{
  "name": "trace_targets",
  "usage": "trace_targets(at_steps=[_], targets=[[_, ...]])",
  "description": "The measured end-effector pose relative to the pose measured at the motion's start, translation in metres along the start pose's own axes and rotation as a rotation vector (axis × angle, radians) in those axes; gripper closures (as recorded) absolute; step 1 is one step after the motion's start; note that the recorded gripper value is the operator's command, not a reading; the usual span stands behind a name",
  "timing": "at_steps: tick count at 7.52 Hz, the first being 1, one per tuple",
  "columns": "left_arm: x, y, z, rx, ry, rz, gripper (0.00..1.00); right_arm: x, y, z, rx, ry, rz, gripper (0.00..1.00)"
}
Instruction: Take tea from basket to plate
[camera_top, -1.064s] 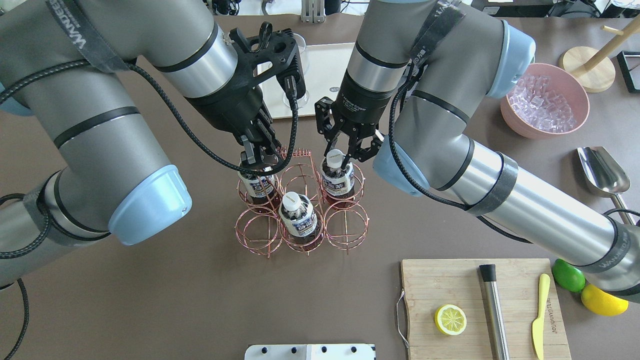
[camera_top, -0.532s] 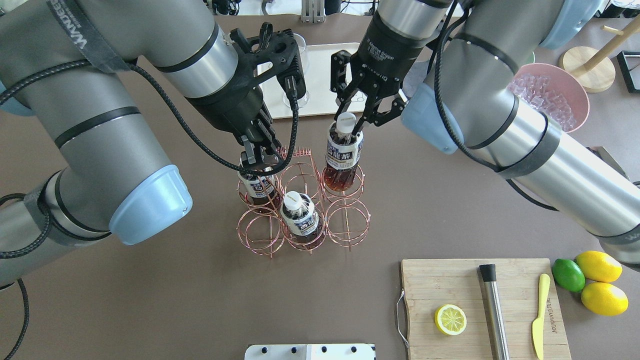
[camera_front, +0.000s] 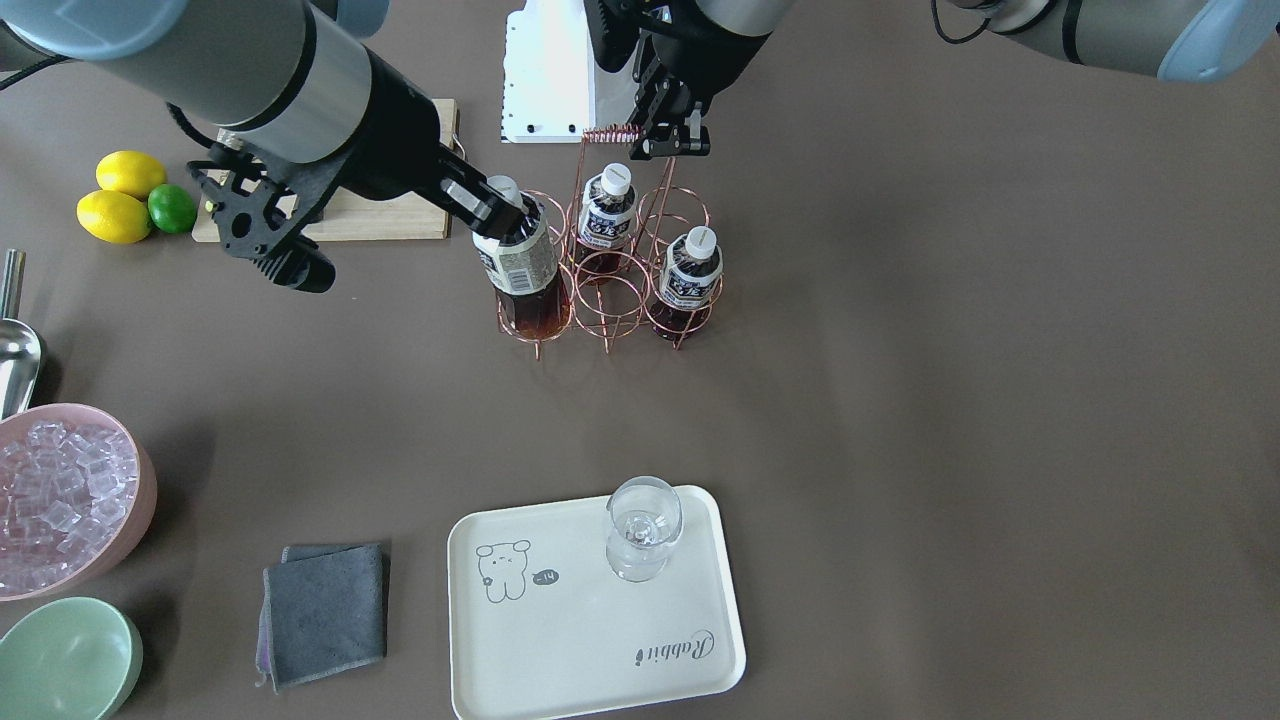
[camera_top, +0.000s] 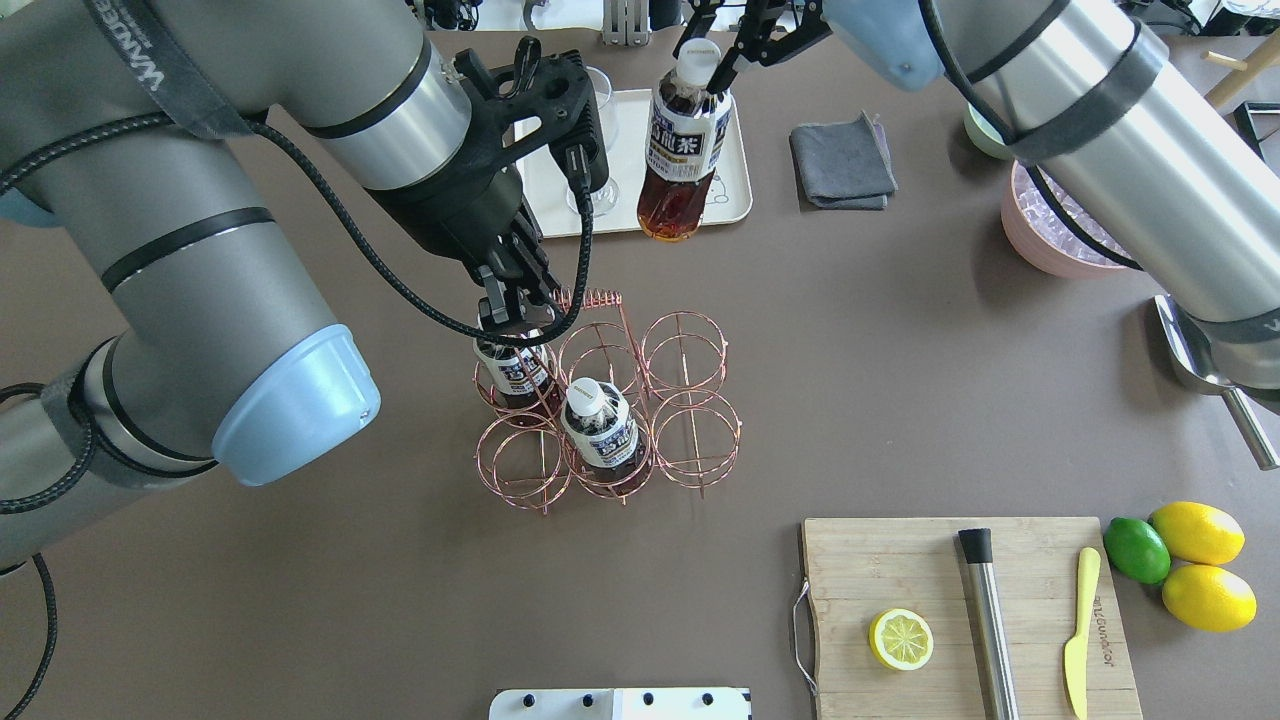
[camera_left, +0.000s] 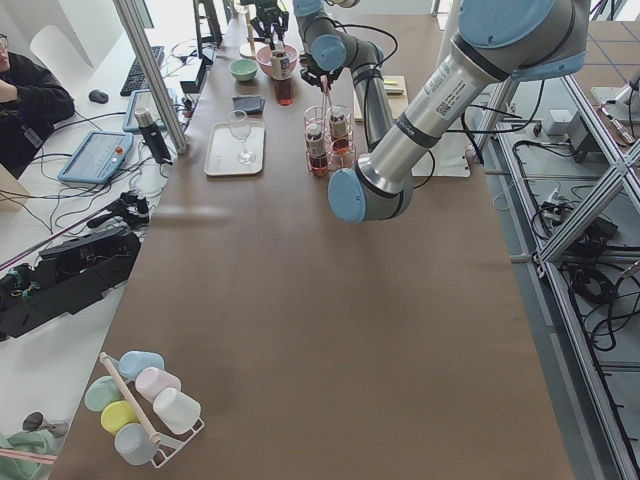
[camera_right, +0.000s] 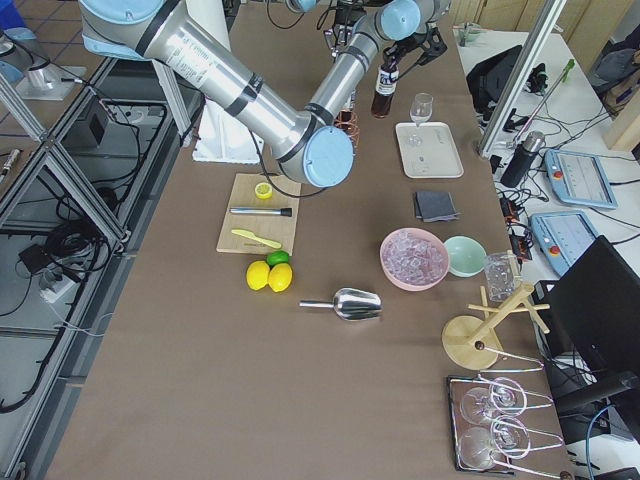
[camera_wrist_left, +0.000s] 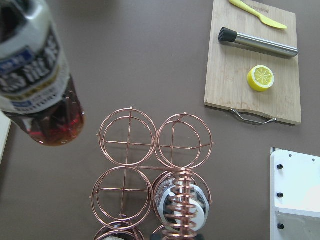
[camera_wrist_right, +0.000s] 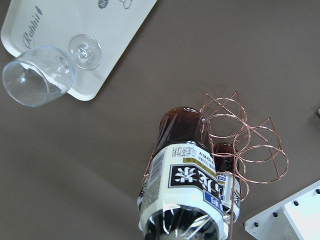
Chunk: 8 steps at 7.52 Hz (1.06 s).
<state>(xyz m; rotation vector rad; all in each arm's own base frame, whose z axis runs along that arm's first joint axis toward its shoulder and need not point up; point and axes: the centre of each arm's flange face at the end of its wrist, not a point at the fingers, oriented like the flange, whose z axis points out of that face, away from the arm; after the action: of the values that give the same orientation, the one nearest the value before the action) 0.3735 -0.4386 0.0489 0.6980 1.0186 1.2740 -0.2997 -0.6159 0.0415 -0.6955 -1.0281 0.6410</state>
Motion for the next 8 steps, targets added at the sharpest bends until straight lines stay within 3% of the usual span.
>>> trace_targets(at_steps=[4, 8], targets=[[0.000, 0.002, -0.031, 0.032, -0.039, 0.006, 1.00, -0.037, -0.097, -0.010, 0.068, 0.036, -0.029, 1.00], [0.008, 0.024, -0.081, 0.077, -0.064, -0.001, 1.00, -0.041, -0.164, 0.036, 0.114, 0.085, -0.067, 1.00]])
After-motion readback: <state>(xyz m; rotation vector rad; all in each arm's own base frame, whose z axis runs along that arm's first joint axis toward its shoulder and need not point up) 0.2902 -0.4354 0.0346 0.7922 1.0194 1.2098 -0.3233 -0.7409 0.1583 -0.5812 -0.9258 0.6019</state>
